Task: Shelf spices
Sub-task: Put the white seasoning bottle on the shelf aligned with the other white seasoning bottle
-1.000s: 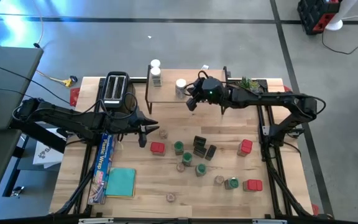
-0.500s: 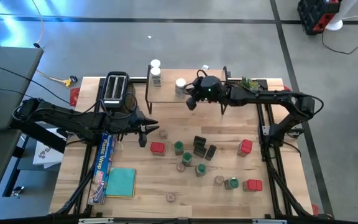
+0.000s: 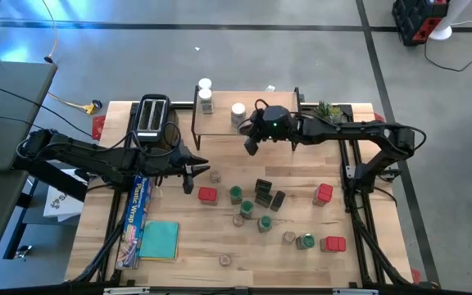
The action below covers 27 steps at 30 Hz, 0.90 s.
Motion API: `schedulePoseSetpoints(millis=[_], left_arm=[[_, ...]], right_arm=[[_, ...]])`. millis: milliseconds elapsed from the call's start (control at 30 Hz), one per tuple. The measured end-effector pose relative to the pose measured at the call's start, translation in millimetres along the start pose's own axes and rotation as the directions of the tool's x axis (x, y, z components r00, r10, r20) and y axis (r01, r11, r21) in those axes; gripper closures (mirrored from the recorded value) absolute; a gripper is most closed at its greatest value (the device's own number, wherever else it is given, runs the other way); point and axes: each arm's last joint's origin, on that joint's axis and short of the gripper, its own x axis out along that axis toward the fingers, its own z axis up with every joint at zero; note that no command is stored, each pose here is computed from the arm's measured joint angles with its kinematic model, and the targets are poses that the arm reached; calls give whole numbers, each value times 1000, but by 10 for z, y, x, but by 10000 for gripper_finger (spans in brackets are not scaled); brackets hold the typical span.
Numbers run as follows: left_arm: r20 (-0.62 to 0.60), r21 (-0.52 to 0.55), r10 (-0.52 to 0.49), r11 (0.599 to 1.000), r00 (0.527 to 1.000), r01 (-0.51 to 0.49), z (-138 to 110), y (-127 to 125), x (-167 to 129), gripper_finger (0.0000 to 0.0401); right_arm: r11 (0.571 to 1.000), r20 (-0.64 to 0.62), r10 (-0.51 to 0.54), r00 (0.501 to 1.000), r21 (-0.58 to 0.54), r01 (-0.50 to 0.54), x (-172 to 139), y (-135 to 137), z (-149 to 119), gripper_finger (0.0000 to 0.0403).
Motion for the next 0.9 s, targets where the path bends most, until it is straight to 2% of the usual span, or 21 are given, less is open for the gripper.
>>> schedulePoseSetpoints(millis=[133, 267, 367, 600, 733, 900], left_arm=[[1, -1, 0, 1000, 1000, 0, 1, 0, 0, 295], [1, -1, 0, 1000, 1000, 0, 1, 1, 0, 295], [1, -1, 0, 1000, 1000, 0, 1, 0, 0, 295], [6, -3, -1, 1000, 1000, 1, 6, -1, 0, 295], [33, -13, 10, 1000, 999, -10, 36, 6, -27, 295], [80, -31, 22, 999, 997, -20, 98, 31, -118, 295]], right_arm=[[999, 12, -46, 999, 20, 46, 64, -146, 4, 386], [974, 24, -213, 977, 86, 210, 55, -302, 19, 386], [958, 42, -274, 961, 104, 269, 32, -346, 43, 386], [957, 118, -265, 957, 154, 246, 30, -288, 112, 386], [952, 126, -270, 955, 184, 245, 129, -358, 84, 386], [961, 148, -228, 962, 190, 199, 262, -412, 50, 386]])
